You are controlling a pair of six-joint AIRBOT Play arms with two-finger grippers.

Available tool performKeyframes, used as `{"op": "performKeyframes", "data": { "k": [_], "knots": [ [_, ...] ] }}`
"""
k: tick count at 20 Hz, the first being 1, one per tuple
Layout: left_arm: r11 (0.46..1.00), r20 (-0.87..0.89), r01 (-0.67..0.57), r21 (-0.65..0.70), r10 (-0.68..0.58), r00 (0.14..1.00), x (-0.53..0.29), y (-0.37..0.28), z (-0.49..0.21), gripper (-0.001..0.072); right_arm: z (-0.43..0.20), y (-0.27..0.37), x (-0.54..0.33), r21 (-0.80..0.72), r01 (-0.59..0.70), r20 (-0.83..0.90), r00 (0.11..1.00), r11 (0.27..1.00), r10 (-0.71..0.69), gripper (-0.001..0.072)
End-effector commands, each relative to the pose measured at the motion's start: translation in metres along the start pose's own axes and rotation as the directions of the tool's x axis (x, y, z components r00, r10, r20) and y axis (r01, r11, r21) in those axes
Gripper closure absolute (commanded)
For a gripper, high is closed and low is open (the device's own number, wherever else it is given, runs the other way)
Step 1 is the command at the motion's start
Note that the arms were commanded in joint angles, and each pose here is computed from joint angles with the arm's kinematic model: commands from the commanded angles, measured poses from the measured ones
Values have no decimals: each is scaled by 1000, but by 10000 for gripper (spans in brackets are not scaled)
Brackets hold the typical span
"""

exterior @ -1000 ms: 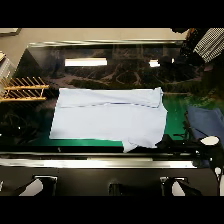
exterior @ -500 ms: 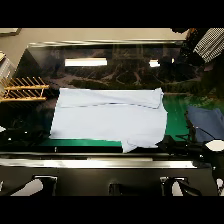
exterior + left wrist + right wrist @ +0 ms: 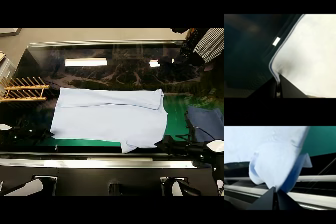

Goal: Fold the clothes and pants, and hang the long-sleeved shirts on hangers.

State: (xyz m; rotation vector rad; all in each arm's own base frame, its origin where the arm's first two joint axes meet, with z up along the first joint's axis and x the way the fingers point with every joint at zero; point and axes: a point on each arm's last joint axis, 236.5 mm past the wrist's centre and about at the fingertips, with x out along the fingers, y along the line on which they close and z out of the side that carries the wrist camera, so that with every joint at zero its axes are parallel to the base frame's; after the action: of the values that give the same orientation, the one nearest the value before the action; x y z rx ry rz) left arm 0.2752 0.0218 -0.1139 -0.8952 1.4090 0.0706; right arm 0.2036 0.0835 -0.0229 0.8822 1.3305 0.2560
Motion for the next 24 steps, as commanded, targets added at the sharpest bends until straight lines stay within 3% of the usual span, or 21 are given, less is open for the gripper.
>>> {"op": "performKeyframes", "data": {
  "k": [1, 4, 7, 9, 12, 16, 20, 24],
  "knots": [
    [1000, -44, 20, 20, -19, 999, -14, -11, -10, 690, -6, 16, -13, -60, -18, -3, 1000, 998, 18, 687],
    [998, -38, -38, -43, 37, 999, -50, -8, -29, 690, -22, 26, -42, -59, 56, 29, 998, 997, -54, 687],
    [994, 44, -103, 26, 102, 994, -88, -12, -46, 690, -53, 33, -71, -49, 135, 61, 989, 990, -132, 688],
    [996, 132, -67, 55, 59, 989, -95, -32, -37, 691, -52, 41, -84, -50, 149, 149, 979, 988, -140, 688],
    [990, 177, -50, 130, 27, 984, -89, -60, -14, 691, 2, 47, -84, -40, 112, 275, 957, 993, -97, 689],
    [976, 209, -54, 212, 9, 978, -73, -104, 40, 691, 91, 56, -49, -47, -76, 270, 959, 996, 86, 689],
    [966, 227, -48, 256, -12, 974, -54, -147, 105, 691, 153, 48, 0, -81, -39, 194, 979, 996, 54, 688],
    [948, 191, -44, 316, -18, 981, -14, -182, 147, 692, 220, 41, 24, -70, 70, 250, 967, 995, -51, 688]
  ]
}}
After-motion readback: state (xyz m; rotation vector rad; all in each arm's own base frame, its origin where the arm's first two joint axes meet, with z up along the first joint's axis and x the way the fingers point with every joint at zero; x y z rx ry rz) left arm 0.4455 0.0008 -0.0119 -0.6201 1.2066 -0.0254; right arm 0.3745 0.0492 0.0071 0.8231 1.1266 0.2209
